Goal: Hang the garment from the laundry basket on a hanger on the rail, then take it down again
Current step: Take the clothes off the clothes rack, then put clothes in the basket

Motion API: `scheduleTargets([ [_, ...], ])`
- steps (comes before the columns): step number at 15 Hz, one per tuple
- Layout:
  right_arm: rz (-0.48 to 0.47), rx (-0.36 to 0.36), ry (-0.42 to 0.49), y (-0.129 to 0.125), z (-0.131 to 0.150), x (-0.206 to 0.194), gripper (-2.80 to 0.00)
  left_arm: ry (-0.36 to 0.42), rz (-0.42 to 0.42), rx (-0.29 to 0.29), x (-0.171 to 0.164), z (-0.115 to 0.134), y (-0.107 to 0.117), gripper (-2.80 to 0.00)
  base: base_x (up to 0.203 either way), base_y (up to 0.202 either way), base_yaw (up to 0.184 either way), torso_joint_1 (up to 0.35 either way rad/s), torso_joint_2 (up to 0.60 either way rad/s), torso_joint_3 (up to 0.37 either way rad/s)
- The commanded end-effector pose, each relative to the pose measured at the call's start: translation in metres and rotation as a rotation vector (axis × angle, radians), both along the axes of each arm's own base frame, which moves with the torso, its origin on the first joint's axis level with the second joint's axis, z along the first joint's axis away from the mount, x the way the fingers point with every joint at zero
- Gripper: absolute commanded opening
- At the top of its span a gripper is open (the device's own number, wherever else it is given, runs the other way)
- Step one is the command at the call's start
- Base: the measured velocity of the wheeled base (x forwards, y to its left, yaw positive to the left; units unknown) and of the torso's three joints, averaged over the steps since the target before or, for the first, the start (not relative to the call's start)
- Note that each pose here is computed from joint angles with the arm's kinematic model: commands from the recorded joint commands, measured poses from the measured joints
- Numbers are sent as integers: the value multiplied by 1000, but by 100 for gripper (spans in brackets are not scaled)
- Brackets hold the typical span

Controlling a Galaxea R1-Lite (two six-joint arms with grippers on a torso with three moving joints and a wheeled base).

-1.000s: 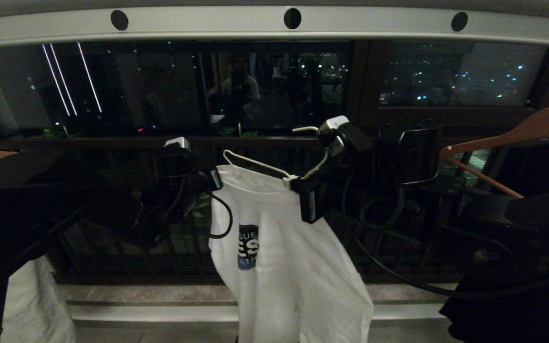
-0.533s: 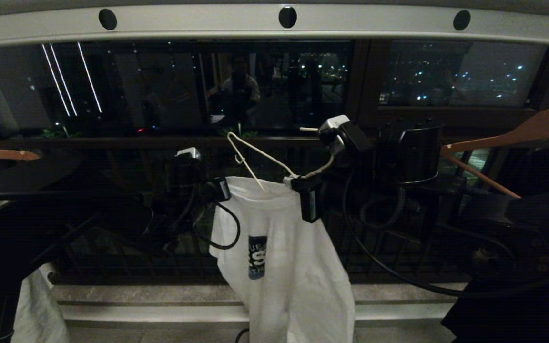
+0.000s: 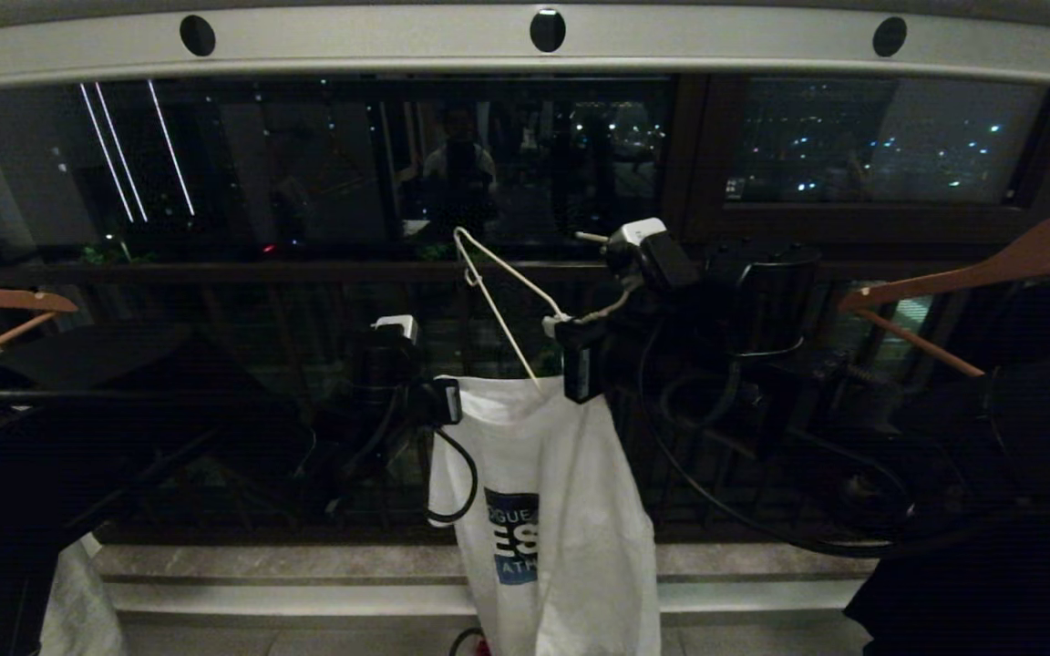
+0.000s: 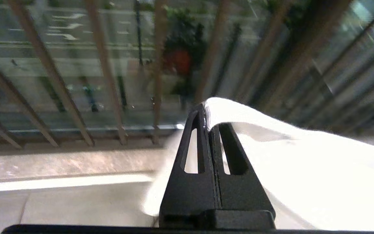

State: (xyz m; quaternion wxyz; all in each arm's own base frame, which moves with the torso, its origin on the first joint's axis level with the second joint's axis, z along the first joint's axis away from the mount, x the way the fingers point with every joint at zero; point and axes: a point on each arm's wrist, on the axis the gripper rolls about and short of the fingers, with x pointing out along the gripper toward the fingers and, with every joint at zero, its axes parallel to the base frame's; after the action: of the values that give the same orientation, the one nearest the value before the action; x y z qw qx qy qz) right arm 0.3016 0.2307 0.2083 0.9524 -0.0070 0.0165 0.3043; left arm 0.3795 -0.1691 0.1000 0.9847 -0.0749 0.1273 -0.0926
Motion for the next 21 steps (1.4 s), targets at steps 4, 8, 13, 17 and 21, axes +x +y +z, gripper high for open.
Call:
scheduleTargets([
  [4, -52, 50, -67, 13, -25, 24, -280, 24, -55, 14, -15, -7, -18, -280, 0, 0, 0, 0, 0, 0],
  [8, -82, 55, -78, 8, -23, 31, -280, 53, -70, 26, -16, -20, -25, -280, 0, 0, 0, 0, 0, 0],
  [13, -120, 60, -91, -1, -20, 38, -280, 79, -87, 60, -16, -34, -31, -280, 0, 0, 0, 0, 0, 0],
  [17, -197, 81, -121, -13, -9, 48, -280, 126, -103, 121, -13, -61, -34, -280, 0, 0, 0, 0, 0, 0],
  [21, -204, 77, -130, -14, -7, 48, -280, 177, -170, 160, -25, -90, -60, -280, 0, 0, 0, 0, 0, 0],
])
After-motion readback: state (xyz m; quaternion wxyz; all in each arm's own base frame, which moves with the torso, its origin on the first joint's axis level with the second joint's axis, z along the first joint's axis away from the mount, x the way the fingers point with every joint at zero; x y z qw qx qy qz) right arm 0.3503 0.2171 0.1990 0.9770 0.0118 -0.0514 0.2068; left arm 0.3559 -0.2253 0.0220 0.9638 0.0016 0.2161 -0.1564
